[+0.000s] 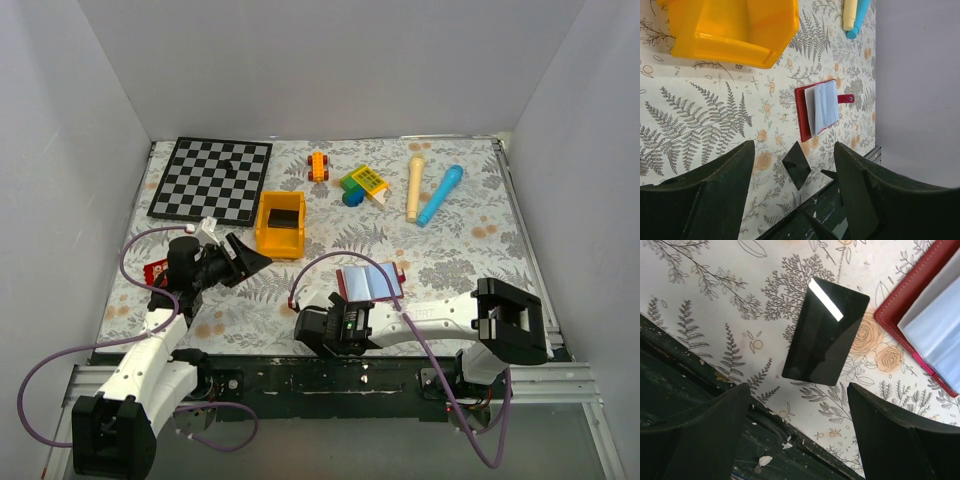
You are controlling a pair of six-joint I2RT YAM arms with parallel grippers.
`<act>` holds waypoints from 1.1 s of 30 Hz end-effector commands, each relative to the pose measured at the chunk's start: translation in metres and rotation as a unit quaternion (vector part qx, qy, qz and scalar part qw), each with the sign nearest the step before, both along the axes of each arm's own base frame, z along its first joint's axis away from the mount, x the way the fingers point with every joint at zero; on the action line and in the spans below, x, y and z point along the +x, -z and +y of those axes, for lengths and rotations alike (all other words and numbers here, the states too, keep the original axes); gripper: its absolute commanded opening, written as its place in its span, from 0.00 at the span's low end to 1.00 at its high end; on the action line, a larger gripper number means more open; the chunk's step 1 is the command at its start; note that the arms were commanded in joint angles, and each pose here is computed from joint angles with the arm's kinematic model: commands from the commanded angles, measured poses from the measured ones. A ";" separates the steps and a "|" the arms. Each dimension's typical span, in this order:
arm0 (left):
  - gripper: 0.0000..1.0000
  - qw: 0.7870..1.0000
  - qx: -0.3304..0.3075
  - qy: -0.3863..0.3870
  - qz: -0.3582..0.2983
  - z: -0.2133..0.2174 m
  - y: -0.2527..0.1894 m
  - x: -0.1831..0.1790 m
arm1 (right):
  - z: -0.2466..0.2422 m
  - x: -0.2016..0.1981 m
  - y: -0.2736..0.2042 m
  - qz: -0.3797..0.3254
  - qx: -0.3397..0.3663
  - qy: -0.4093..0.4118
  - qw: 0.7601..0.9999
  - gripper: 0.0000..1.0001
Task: Put the credit cards into the card holder
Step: Pick up the credit card at the corner of the board.
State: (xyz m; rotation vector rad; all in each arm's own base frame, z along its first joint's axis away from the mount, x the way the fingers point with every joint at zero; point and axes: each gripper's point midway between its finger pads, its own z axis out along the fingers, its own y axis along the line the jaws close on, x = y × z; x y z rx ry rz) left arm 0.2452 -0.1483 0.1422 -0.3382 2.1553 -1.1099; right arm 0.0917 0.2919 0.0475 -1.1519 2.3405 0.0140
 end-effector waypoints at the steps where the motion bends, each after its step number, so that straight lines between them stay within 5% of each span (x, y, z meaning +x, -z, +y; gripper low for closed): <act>1: 0.64 1.000 -0.005 0.006 -0.013 0.000 -0.006 0.001 | 0.031 -0.003 -0.013 0.006 0.047 -0.028 0.998 0.88; 15: 0.65 1.000 -0.007 0.015 -0.007 -0.003 -0.004 0.001 | 0.048 -0.014 -0.001 0.057 0.092 -0.130 0.986 0.90; 27: 0.66 1.000 -0.009 0.012 -0.006 -0.003 -0.003 0.000 | 0.031 0.010 -0.003 0.049 0.082 -0.131 0.987 0.91; 33: 0.66 1.000 -0.011 0.014 -0.004 -0.003 -0.002 0.001 | 0.034 0.007 0.004 0.102 0.116 -0.133 0.979 0.91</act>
